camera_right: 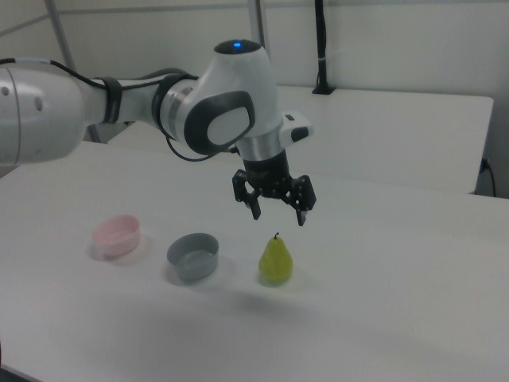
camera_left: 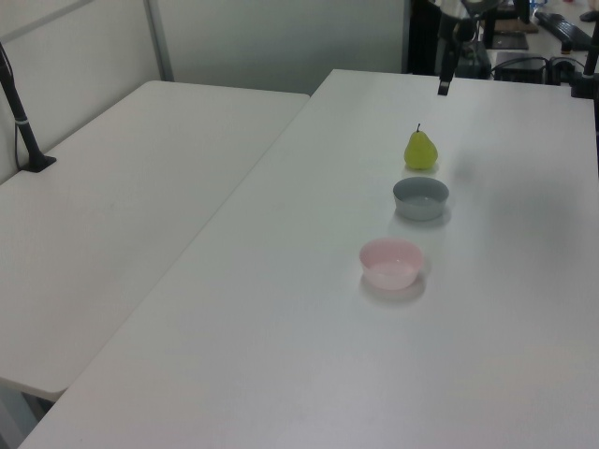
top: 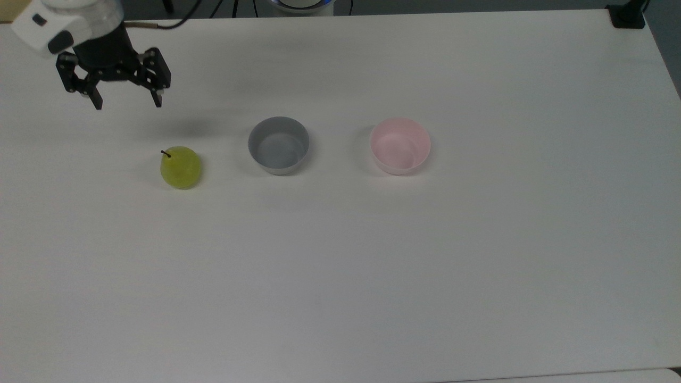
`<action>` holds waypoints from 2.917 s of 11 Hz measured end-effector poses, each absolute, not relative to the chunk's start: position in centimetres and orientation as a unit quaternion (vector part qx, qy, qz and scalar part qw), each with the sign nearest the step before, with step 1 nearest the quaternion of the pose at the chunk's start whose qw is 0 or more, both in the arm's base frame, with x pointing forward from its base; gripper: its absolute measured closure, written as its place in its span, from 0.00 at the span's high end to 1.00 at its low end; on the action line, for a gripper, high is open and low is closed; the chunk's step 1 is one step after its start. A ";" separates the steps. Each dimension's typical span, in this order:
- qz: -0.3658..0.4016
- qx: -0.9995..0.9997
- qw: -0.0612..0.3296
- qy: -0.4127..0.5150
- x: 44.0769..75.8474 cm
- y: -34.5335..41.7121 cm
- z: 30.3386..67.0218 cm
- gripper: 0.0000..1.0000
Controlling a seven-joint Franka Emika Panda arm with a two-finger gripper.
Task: Place the pear in the bowl
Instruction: 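Move the open gripper over the yellow-green pear and lower onto it, then close the gripper around the pear, then lift the held pear up off the table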
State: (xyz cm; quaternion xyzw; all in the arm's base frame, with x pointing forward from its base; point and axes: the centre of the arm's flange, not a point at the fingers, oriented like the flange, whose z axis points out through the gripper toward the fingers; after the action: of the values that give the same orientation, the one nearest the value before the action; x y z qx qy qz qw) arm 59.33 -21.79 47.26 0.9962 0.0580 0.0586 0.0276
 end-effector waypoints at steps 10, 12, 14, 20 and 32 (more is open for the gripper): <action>0.042 0.999 0.022 0.018 62.5 -18.3 35.9 1.00; 0.042 0.999 0.021 0.018 63.2 -17.0 34.1 1.00; 0.038 0.999 0.021 0.019 63.4 -16.6 33.2 0.89; 0.038 0.999 0.019 0.018 63.3 -16.7 34.3 0.72; -0.025 0.998 -0.014 0.052 60.2 -11.5 53.8 0.72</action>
State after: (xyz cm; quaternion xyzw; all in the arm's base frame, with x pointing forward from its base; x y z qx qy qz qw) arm 60.21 -11.55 53.76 0.9982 0.0520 -0.0251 -0.0138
